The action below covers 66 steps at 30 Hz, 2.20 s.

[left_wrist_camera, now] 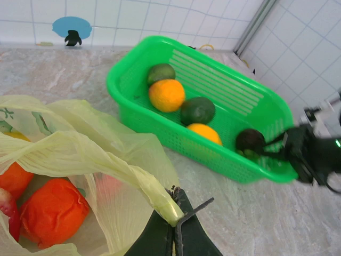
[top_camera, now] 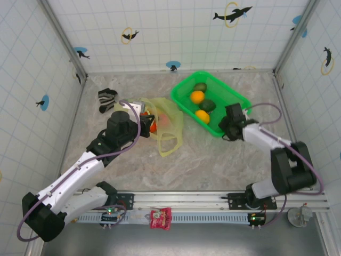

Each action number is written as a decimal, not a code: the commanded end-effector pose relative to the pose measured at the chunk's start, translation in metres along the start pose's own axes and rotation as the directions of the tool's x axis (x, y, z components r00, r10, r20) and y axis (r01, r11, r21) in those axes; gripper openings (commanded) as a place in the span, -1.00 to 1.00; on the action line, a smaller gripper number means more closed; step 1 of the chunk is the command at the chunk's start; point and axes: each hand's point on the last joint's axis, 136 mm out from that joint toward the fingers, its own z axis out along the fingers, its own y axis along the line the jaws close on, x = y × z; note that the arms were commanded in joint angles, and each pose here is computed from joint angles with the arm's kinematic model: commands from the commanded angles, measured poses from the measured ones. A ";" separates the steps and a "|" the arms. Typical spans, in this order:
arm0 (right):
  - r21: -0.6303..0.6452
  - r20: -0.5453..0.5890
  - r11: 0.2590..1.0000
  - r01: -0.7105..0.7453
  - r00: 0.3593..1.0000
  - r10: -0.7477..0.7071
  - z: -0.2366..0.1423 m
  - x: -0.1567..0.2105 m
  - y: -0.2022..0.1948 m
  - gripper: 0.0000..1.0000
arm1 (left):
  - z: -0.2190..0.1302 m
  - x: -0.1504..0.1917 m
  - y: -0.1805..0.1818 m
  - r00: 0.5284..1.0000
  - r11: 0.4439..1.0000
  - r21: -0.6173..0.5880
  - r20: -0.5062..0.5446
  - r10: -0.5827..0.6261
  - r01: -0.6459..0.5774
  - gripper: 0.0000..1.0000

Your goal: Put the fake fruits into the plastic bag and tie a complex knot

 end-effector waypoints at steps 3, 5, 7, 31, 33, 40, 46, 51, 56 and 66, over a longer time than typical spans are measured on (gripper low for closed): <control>-0.046 0.068 0.993 0.104 0.993 -0.101 0.035 -0.088 0.052 0.17 | -0.003 -0.016 -0.006 0.999 1.000 0.002 0.027 0.026 -0.026 -1.00; -0.116 0.081 0.983 0.145 0.987 -0.136 0.049 -0.108 0.076 0.27 | -0.003 -0.017 -0.006 0.999 1.000 -0.001 0.028 0.024 -0.024 -1.00; -0.180 0.092 0.966 0.184 0.981 -0.170 0.058 -0.122 0.097 0.38 | -0.002 -0.017 -0.005 0.999 1.000 -0.004 0.024 0.022 -0.022 -1.00; -0.366 0.257 0.709 0.602 0.798 -0.545 -0.054 -0.068 0.126 0.15 | -0.001 -0.019 -0.006 1.000 1.000 -0.003 0.019 0.016 -0.016 -1.00; -0.388 0.223 0.661 0.642 0.762 -0.608 -0.051 -0.042 0.131 -0.17 | -0.002 -0.017 -0.005 1.000 1.000 -0.006 0.019 0.012 -0.012 -1.00; -0.423 0.064 0.602 0.678 0.685 -0.726 -0.016 0.024 0.118 -1.00 | -0.007 -0.012 -0.001 1.000 1.000 -0.021 0.024 -0.001 0.001 -1.00; -0.291 0.058 0.641 0.710 0.682 -0.729 0.027 0.002 0.126 -1.00 | -0.007 -0.010 0.001 1.000 1.000 -0.031 0.020 -0.006 0.006 -1.00; -0.128 0.108 0.660 0.740 0.672 -0.733 0.059 -0.040 0.150 -1.00 | -0.007 -0.011 0.001 1.000 0.999 -0.031 0.017 -0.010 0.011 -1.00; -0.204 0.220 0.584 0.786 0.618 -0.755 0.036 -0.027 0.183 -1.00 | -0.006 -0.008 0.004 1.000 0.998 -0.047 0.007 -0.028 0.029 -1.00; -0.374 0.720 -0.302 0.877 0.070 -0.690 -0.111 0.132 0.169 -0.63 | 0.004 0.008 0.015 0.997 0.995 -0.078 -0.043 -0.061 0.057 -1.00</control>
